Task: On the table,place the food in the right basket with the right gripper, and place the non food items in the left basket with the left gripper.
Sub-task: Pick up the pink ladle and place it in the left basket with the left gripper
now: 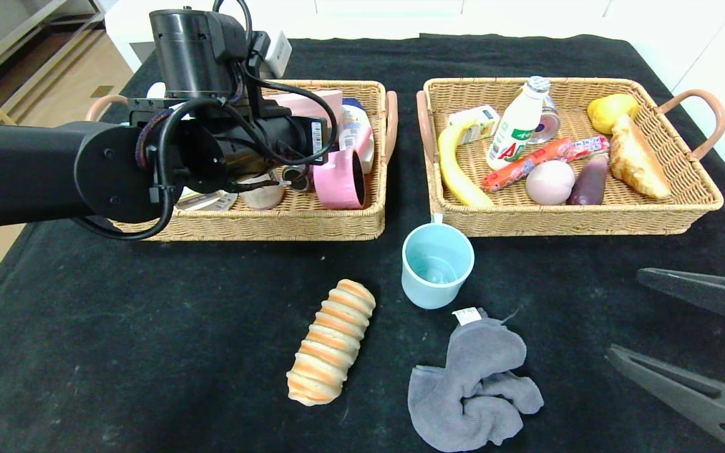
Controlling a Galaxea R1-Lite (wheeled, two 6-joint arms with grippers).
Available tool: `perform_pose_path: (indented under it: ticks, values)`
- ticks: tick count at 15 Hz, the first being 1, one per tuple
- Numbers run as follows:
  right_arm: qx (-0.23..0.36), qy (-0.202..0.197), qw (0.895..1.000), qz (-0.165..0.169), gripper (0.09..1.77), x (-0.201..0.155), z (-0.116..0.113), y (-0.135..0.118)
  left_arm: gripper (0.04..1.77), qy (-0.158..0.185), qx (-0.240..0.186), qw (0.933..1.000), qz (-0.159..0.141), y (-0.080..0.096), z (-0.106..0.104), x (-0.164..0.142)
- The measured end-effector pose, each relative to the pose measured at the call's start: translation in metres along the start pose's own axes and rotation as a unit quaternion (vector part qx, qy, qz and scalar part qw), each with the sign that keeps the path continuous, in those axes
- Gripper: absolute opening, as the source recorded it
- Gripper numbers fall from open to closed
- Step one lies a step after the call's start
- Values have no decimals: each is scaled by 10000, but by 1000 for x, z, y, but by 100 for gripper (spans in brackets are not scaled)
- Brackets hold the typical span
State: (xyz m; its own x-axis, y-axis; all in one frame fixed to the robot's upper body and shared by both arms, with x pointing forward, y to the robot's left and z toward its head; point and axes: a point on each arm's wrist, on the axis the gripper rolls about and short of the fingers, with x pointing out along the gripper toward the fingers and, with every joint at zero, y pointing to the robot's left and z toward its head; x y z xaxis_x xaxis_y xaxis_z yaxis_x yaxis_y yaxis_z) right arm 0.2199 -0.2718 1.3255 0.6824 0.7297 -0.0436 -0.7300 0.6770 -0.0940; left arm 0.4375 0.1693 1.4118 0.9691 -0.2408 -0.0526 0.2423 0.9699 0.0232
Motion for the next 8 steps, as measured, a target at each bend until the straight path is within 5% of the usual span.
perform_pose_path:
  ticks: [5, 8]
  values:
    - [-15, -28, 10000, -7, 171, -1, 1, 0, 137, 16, 4, 10000, -36, 0, 9, -15]
    - [-15, -26, 10000, -1, 171, -1, 1, 0, 147, 325, 46, 9992, -209, -9, 14, -36]
